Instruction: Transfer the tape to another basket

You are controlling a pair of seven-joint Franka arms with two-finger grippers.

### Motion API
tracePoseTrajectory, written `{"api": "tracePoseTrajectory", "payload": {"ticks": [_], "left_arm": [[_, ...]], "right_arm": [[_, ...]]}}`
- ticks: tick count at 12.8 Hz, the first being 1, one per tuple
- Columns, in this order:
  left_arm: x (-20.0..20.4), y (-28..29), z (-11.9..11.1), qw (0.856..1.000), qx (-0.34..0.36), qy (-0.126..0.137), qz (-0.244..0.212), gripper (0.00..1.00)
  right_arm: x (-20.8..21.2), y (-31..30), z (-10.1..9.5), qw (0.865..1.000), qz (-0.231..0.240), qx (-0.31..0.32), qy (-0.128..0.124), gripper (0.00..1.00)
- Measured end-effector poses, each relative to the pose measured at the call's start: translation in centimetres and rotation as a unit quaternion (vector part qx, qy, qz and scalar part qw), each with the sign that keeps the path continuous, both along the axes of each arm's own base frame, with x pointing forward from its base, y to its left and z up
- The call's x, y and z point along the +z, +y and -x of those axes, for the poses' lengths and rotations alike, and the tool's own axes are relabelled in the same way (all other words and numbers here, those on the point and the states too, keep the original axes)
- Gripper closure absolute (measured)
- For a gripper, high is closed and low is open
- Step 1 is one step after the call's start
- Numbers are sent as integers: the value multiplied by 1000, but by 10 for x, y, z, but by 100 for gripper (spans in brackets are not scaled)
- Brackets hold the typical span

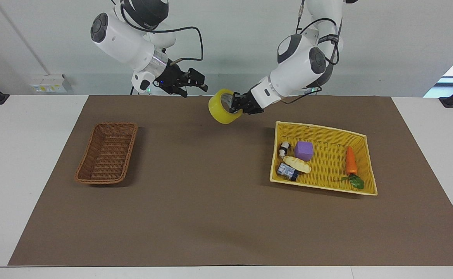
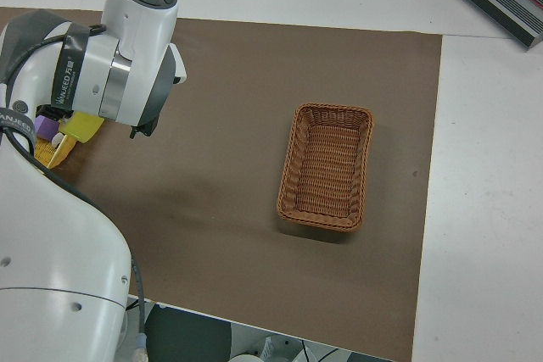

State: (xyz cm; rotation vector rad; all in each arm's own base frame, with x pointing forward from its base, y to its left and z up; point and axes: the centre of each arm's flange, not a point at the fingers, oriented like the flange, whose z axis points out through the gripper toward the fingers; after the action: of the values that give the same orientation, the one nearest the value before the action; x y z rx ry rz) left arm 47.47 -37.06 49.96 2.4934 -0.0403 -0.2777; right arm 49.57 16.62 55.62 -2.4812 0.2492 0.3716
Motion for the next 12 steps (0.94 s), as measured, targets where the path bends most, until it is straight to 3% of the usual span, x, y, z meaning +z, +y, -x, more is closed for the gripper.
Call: {"api": "tracePoseTrajectory", "payload": {"ticks": [4, 8, 9, 12], "left_arm": [[6, -38, 24, 1000, 5, -7, 10, 77], [13, -47, 27, 999, 19, -4, 31, 77], [13, -50, 29, 999, 20, -3, 31, 77], [12, -54, 33, 999, 18, -2, 32, 77]], "right_arm": [[-12, 0, -1, 1000, -17, -14, 6, 0], [-27, -12, -1, 1000, -24, 10, -6, 0], [-25, -13, 0, 999, -28, 14, -10, 7], [-20, -11, 2, 999, -31, 15, -13, 49]]}}
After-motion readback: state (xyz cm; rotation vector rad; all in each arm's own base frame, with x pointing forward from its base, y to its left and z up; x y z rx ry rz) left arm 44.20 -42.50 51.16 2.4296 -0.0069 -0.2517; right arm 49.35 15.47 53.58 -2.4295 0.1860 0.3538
